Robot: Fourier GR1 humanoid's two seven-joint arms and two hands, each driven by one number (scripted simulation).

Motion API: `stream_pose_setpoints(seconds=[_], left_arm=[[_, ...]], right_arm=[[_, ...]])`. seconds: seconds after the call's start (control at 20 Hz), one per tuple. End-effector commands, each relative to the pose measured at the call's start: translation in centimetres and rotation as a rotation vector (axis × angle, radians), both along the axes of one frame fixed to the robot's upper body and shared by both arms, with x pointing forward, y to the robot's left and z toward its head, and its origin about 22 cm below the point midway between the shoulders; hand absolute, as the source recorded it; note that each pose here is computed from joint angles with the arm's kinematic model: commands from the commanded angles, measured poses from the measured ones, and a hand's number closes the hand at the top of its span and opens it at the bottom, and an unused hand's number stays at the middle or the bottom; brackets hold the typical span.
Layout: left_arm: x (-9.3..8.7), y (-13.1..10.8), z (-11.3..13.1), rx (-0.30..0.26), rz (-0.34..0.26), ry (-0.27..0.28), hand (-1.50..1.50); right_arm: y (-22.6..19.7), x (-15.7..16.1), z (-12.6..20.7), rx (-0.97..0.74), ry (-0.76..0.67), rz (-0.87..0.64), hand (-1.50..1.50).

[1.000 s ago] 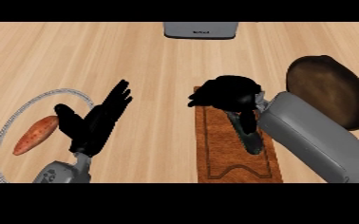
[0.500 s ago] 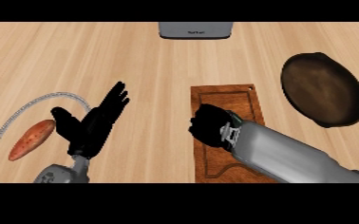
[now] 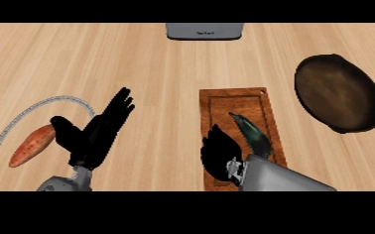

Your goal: Pick the eggplant from the cutting board and place it in the pan

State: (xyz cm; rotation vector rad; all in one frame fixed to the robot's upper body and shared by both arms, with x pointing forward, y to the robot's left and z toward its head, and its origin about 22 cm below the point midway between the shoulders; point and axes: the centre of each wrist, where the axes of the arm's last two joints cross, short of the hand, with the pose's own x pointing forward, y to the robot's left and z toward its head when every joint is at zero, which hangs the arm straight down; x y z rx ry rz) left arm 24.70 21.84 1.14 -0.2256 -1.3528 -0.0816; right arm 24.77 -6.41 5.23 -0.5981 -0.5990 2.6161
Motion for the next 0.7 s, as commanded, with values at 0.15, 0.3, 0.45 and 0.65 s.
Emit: stream_pose_setpoints(seconds=[0.15,0.3,0.45,0.65], left_arm=[[0.4,1.3,0.4,-0.025,0.001,-0.004,0.0],[-0.6,0.0,0.3,0.002,-0.016,0.01,0.0],[0.4,-0.1,-0.4,-0.002,-0.001,-0.004,0.0],[-0.6,0.7,-0.6,-0.014,0.01,0.005,0.0]], right_arm=[[-1.3,-1.1,-1.3,-0.03,-0.078,0.023,-1.5],[-3.5,0.6,-1.9,-0.073,-0.175,0.046,-1.5],[-2.9,2.1,-0.8,-0.054,-0.163,0.02,-1.5],[-3.8,2.7,-1.2,-0.063,-0.148,0.022,-1.5]])
